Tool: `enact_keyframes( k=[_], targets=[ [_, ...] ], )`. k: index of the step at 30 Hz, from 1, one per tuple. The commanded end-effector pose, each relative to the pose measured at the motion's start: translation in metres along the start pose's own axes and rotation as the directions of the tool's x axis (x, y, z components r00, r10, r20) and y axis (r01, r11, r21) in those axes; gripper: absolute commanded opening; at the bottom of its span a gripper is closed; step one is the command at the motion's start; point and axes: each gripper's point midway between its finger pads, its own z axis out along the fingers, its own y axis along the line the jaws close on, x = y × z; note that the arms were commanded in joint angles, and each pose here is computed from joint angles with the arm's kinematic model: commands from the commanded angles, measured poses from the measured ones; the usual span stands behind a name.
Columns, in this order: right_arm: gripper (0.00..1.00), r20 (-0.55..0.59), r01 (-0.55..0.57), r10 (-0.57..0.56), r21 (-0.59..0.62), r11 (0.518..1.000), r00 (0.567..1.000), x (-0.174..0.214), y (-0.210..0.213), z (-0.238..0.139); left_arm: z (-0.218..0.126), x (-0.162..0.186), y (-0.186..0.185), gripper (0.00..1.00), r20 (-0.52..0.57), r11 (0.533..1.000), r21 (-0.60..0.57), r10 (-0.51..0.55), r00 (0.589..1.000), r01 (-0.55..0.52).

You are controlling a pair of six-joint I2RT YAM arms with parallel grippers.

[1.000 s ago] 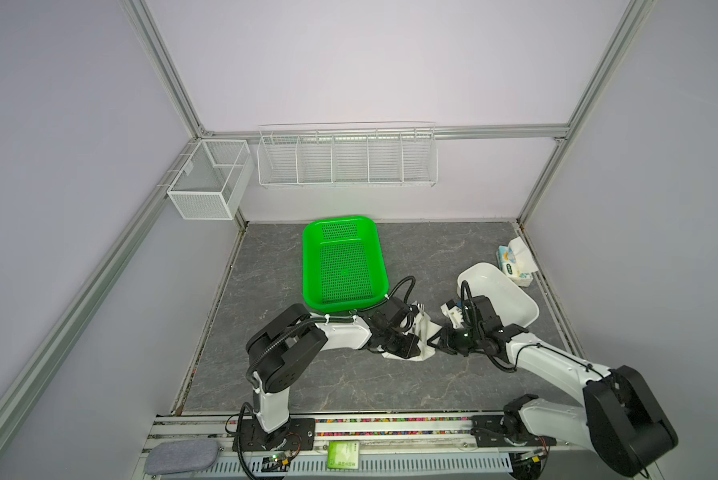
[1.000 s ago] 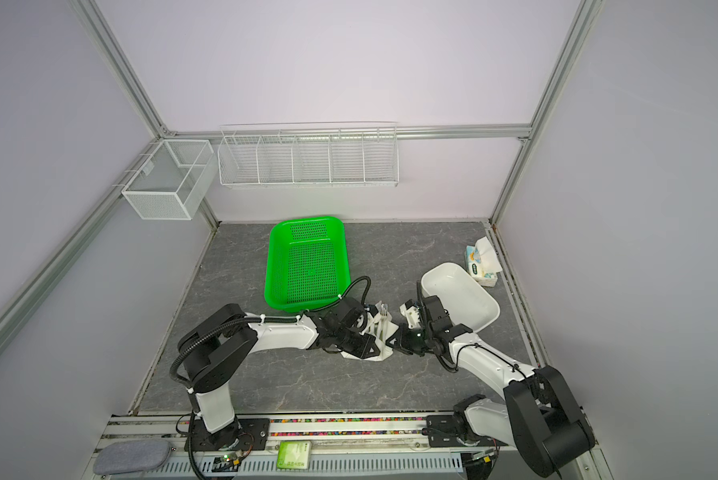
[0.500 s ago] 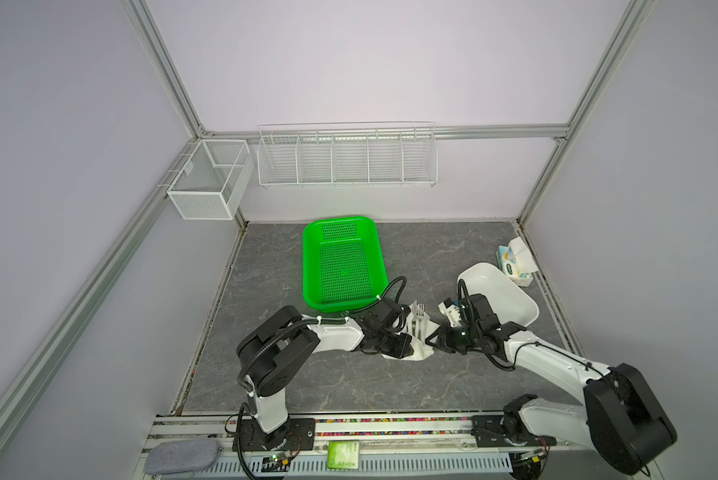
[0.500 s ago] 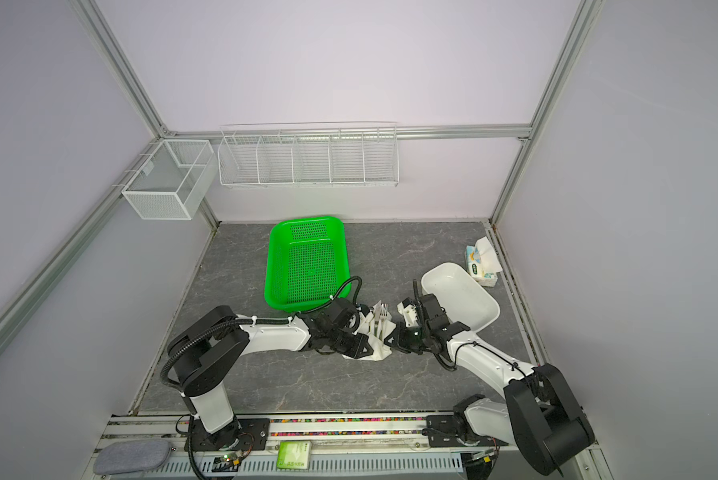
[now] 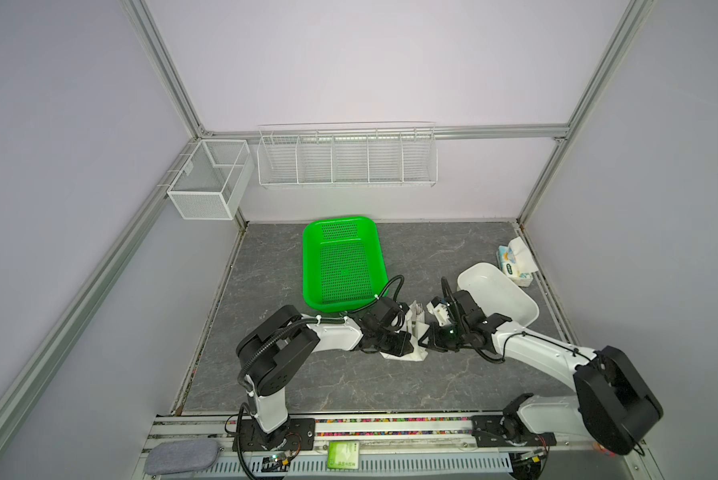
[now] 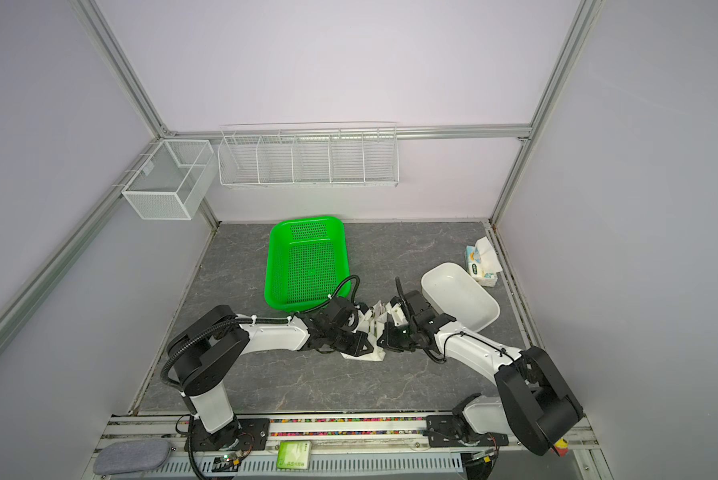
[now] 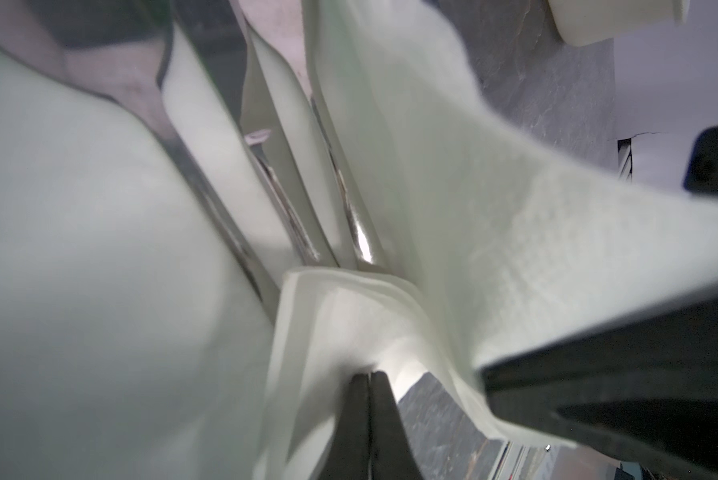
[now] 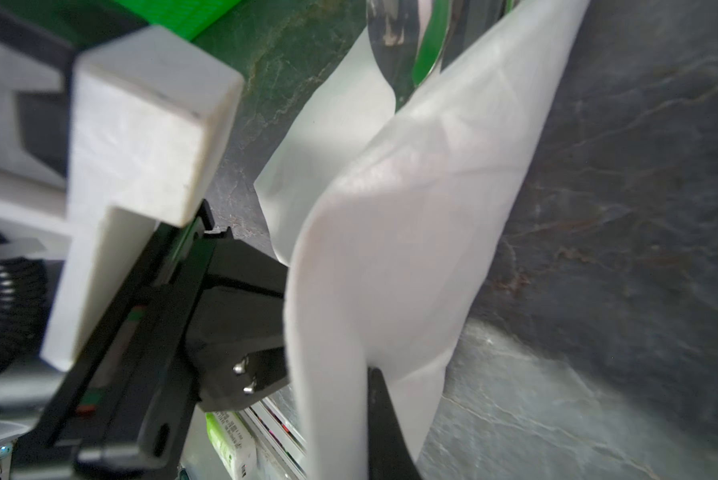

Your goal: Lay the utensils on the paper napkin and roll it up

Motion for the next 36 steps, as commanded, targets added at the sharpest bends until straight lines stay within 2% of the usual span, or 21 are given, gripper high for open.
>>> enact_keyframes(
  k=[1, 14, 19, 28, 36],
  targets=[
    [0.06, -0.017, 0.034, -0.033, 0.027, 0.999, 0.999, 0.002, 0.000, 0.003, 0.003, 0.001, 0.007, 0.03, 0.008, 1.000, -0.010, -0.019, 1.000, 0.019],
    [0.07, -0.047, 0.037, -0.035, 0.046, 0.998, 0.998, 0.005, -0.004, 0.014, -0.014, -0.007, -0.005, 0.02, 0.046, 1.000, 0.011, -0.008, 0.999, 0.008],
    [0.07, -0.053, 0.037, -0.034, 0.048, 0.998, 0.998, 0.005, -0.004, 0.016, -0.028, -0.003, 0.004, 0.03, 0.053, 0.999, -0.048, -0.016, 0.998, 0.018],
    [0.08, -0.046, 0.046, -0.043, 0.051, 0.998, 0.998, 0.002, -0.001, 0.015, -0.015, 0.005, 0.018, 0.02, 0.030, 0.996, -0.041, -0.074, 0.997, 0.075],
    [0.10, -0.061, 0.081, -0.075, 0.107, 0.991, 0.995, 0.003, -0.002, 0.016, -0.009, 0.006, 0.023, 0.01, 0.026, 0.995, -0.049, -0.090, 0.996, 0.091]
  ],
)
